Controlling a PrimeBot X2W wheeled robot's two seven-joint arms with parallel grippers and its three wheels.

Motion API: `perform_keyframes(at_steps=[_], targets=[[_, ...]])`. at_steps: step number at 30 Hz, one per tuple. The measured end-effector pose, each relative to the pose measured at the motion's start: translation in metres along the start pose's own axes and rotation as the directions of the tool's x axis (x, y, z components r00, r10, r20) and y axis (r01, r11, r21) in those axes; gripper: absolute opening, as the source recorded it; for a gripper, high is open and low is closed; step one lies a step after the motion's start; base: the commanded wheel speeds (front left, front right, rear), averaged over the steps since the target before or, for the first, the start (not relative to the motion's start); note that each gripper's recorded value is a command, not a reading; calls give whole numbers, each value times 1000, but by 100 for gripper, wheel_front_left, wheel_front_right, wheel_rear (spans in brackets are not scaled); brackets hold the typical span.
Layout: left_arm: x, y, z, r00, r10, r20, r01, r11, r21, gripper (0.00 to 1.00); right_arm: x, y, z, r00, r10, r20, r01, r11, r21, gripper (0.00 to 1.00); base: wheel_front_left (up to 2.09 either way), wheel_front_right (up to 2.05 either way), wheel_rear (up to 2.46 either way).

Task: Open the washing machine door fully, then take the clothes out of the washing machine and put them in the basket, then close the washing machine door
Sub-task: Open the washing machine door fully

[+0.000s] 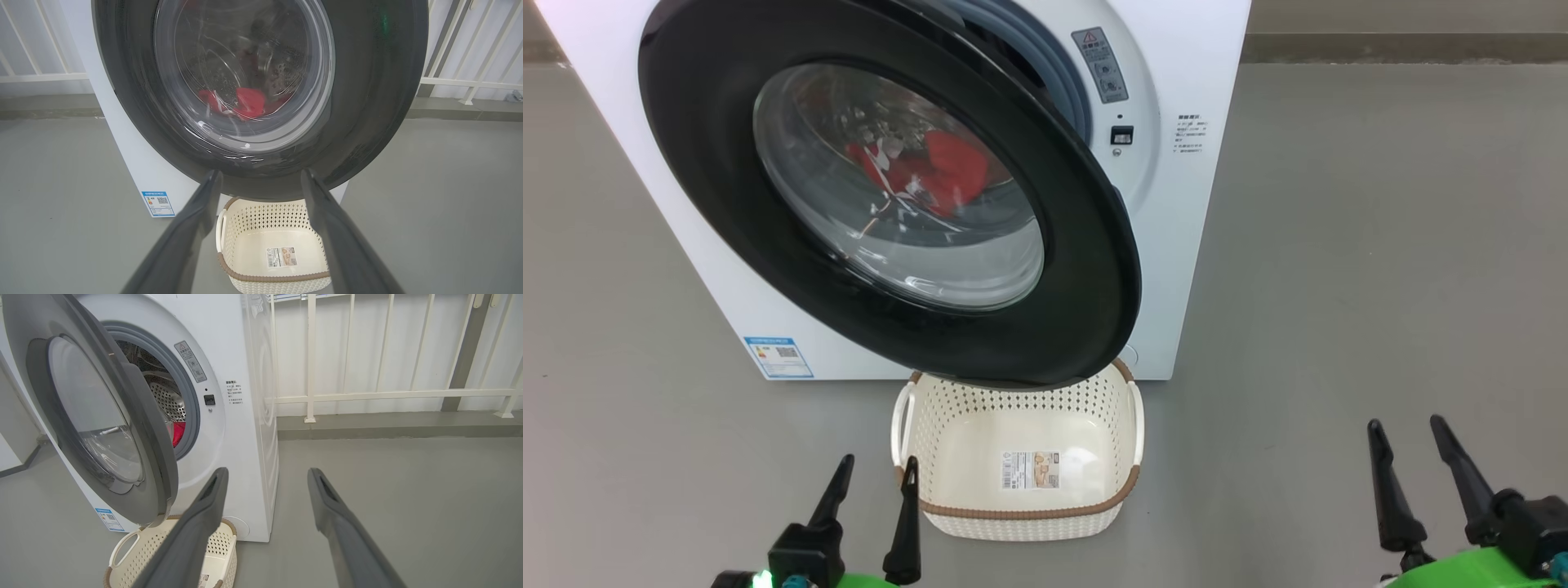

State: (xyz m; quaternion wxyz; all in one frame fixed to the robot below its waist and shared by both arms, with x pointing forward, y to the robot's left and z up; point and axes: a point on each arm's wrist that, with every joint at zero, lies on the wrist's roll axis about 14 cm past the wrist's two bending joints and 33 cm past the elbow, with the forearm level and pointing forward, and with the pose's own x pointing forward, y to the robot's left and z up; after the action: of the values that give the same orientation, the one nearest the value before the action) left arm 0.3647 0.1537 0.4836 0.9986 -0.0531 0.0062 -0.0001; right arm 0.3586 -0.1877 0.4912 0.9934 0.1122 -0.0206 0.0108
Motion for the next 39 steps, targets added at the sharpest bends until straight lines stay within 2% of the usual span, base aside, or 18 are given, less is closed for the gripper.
perform_keyframes(at_steps=[2,17,31,32,33,34,35,39], targets=[[0,0,0,1000,-1,0,1,1000,0,100,-4,-1,-6,1000,-1,-21,1,1000,-24,100,0,0,0],[0,0,-2,1000,0,-5,0,1000,4,100,-10,4,-26,997,2,-80,-1,1000,4,100,0,0,0],[-1,3,-4,1000,7,-12,-7,1000,4,100,-10,8,-29,996,12,-91,-11,1000,15,100,0,0,0],[-1,3,-4,1000,7,-12,-7,1000,4,100,-10,8,-29,996,12,-89,-10,1000,16,87,0,0,0],[-1,3,-4,1000,7,-13,-7,1000,4,100,-10,8,-28,996,10,-87,-9,1000,22,40,0,0,0],[-1,3,-4,1000,7,-13,-7,1000,4,100,-10,7,-28,996,7,-85,-4,999,34,12,0,0,0],[-1,3,-4,1000,7,-13,-7,1000,4,100,-10,7,-28,996,7,-85,-4,999,34,0,0,0,0],[-1,3,-6,1000,9,-17,-9,1000,4,100,-9,8,-25,997,4,-74,1,998,65,0,0,0,0]])
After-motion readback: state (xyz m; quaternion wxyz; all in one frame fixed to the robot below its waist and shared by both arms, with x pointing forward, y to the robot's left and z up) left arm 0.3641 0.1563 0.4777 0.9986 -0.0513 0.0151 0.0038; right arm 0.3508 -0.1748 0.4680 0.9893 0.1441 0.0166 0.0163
